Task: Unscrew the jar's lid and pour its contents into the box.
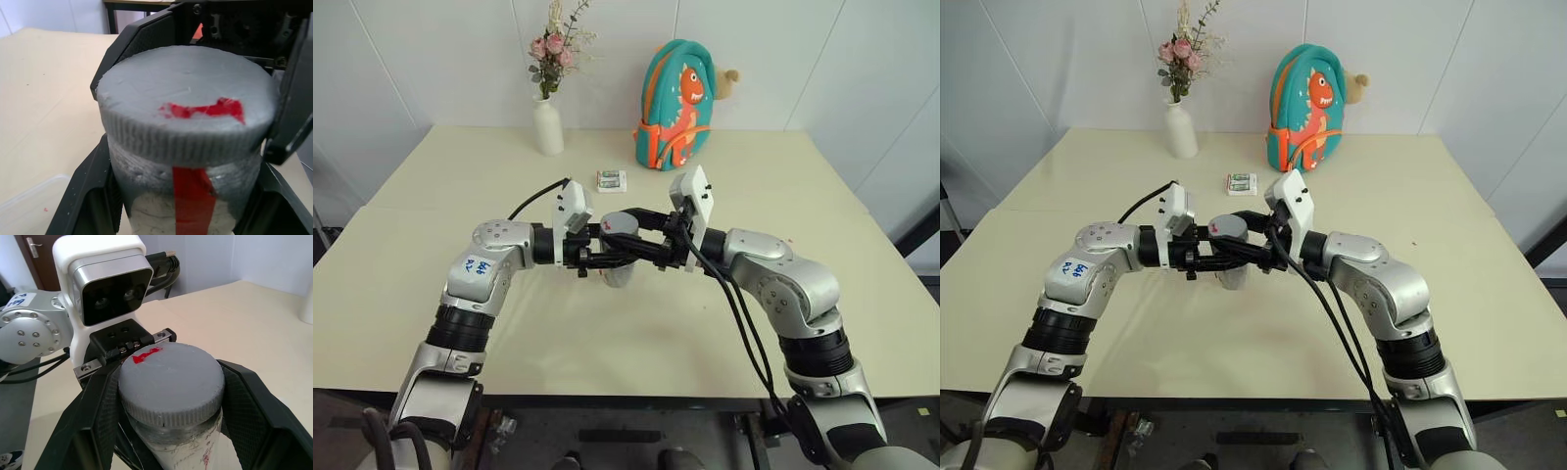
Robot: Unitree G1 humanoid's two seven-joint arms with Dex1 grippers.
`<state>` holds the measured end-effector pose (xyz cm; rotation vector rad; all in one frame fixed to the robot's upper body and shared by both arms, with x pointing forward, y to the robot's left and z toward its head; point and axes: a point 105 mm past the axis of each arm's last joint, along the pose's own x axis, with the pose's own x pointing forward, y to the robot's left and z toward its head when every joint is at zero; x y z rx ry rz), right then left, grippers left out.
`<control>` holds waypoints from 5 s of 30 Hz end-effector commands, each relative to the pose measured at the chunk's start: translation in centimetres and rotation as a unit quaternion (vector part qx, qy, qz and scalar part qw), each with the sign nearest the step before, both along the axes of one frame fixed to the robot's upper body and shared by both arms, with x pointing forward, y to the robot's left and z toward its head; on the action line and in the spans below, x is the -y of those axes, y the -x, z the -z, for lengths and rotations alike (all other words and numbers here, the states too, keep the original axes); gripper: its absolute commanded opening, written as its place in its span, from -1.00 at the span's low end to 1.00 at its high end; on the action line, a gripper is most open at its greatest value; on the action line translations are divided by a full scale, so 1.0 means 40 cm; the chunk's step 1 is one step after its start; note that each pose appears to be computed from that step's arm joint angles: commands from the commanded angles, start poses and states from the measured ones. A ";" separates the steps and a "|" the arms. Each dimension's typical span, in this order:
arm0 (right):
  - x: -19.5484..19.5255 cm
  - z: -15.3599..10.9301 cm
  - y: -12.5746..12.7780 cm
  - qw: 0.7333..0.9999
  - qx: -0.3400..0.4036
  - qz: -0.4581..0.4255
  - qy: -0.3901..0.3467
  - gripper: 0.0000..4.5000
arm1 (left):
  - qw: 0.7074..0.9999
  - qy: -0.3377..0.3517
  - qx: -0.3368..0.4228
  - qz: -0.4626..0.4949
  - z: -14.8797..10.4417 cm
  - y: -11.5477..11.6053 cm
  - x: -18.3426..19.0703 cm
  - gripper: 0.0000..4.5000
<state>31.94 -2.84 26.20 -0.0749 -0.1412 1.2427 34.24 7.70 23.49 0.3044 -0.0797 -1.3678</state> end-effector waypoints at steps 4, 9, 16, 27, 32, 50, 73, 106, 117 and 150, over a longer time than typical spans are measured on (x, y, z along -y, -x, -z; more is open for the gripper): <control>-0.006 -0.037 0.099 0.982 0.047 -0.180 0.039 0.14 | 0.997 0.010 0.007 0.072 -0.022 0.036 0.023 0.08; 0.014 -0.027 0.098 0.971 0.038 -0.227 0.066 0.14 | 0.990 0.020 -0.026 0.137 -0.030 0.085 0.042 0.08; 0.019 -0.033 0.088 0.968 0.035 -0.240 0.065 0.14 | 0.988 0.027 -0.047 0.147 -0.022 0.113 0.046 0.08; 0.025 -0.030 0.091 0.969 0.015 -0.236 0.067 0.99 | 0.991 0.035 -0.041 0.125 -0.035 0.103 0.028 0.08; 0.052 -0.063 0.065 0.977 0.052 -0.199 0.053 0.99 | 0.994 0.035 -0.036 0.099 -0.036 0.097 0.011 0.08; -0.013 -0.077 0.061 0.982 0.080 -0.168 0.025 0.99 | 0.995 0.030 -0.035 0.083 -0.026 0.094 0.015 0.08; 0.106 -0.066 -0.031 0.994 0.068 -0.063 0.058 0.99 | 0.996 0.050 -0.019 0.078 -0.040 0.090 0.019 0.08; -0.002 -0.099 0.035 0.990 0.050 -0.129 -0.011 0.99 | 0.994 0.090 0.018 0.067 -0.048 0.061 0.048 0.08; 0.011 -0.102 -0.007 0.992 0.055 -0.110 -0.015 0.99 | 0.993 0.093 0.017 0.072 -0.050 0.069 0.053 0.08; 0.061 -0.109 0.048 0.984 0.007 -0.174 -0.025 0.99 | 0.993 0.099 0.006 0.058 -0.043 0.071 0.040 0.08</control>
